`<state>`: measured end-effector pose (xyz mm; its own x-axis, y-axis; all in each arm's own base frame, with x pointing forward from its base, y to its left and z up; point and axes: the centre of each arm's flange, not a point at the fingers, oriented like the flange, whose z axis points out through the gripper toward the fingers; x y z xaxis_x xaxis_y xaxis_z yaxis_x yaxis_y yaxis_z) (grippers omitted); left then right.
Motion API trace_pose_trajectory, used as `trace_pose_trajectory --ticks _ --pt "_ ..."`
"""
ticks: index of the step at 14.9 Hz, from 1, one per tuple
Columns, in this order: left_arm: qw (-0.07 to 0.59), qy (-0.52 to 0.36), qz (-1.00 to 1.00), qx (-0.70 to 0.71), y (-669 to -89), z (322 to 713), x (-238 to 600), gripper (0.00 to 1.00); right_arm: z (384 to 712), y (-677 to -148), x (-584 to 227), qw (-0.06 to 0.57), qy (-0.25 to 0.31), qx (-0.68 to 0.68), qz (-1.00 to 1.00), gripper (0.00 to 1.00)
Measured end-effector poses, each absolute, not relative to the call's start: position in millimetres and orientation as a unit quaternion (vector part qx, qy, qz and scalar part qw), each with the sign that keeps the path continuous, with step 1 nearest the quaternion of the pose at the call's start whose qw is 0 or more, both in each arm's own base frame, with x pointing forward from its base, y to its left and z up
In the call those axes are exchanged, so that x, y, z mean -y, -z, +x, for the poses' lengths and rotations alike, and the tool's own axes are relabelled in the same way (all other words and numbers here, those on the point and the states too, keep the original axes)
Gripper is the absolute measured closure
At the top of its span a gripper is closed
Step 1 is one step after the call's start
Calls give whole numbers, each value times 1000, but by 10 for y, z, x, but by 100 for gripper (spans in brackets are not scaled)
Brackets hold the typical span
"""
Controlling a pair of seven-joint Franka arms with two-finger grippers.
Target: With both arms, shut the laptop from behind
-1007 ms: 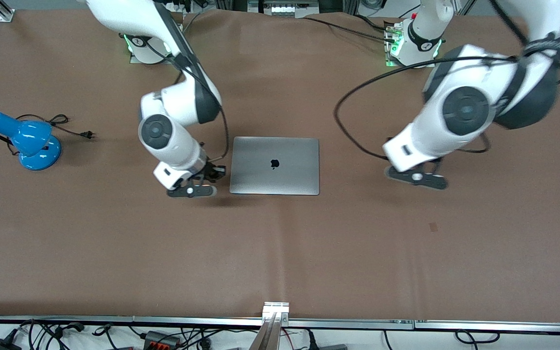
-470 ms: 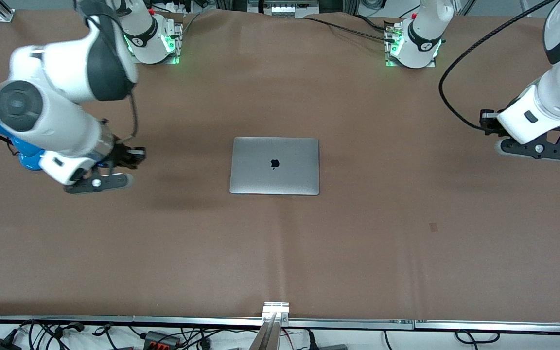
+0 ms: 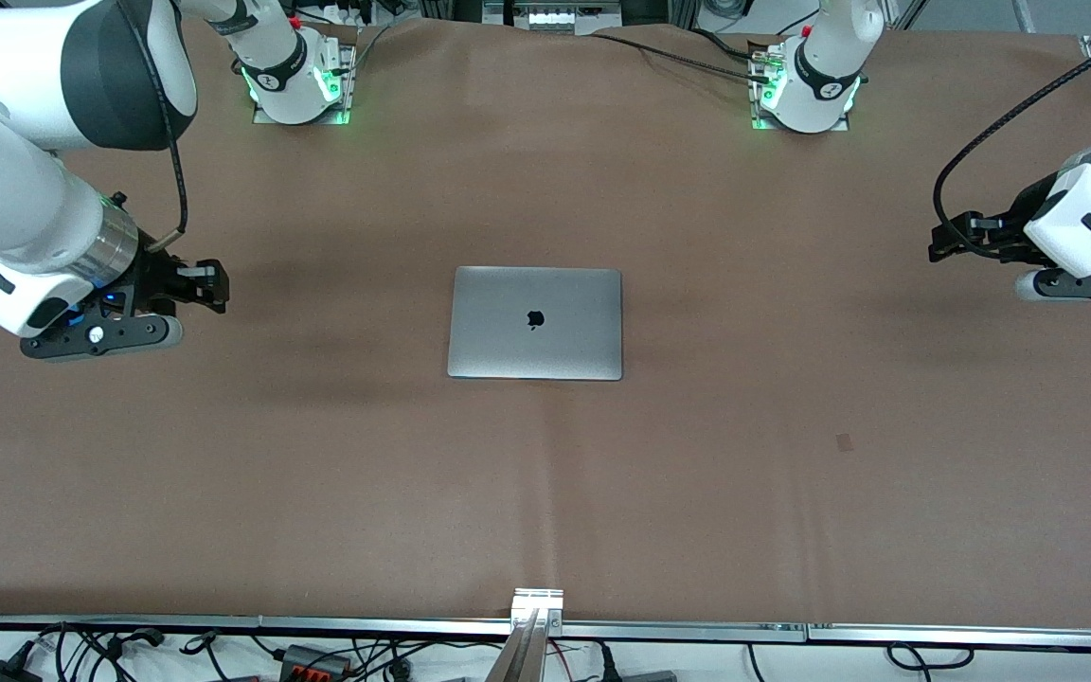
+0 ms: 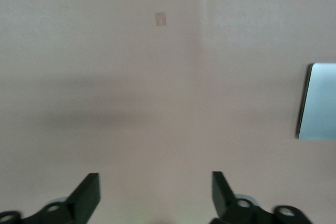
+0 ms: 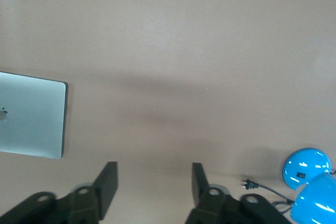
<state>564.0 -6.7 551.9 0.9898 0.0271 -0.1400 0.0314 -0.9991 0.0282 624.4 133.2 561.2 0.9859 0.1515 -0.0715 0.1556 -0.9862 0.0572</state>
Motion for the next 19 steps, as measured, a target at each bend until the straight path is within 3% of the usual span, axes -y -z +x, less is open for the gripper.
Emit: trace_pose_trajectory --ticks 3,4,11,15,19 --pt "17 64 998 -20 -5540 5652 98 0 6277 -5702 -1089 36 24 -55 998 2" --pt "18 64 997 -26 -5542 5653 109 0 6304 -5758 -970 37 16 -45 998 0" --pt "16 64 996 -60 -5544 5653 129 0 6407 -5919 -198 -31 -4 -10 999 0" --pt "16 64 996 -60 -5544 5653 130 0 6371 -6016 283 -19 -24 9 999 0" --pt "16 64 996 -61 -5543 5652 130 0 6201 -6024 247 3 -19 1 1000 0"
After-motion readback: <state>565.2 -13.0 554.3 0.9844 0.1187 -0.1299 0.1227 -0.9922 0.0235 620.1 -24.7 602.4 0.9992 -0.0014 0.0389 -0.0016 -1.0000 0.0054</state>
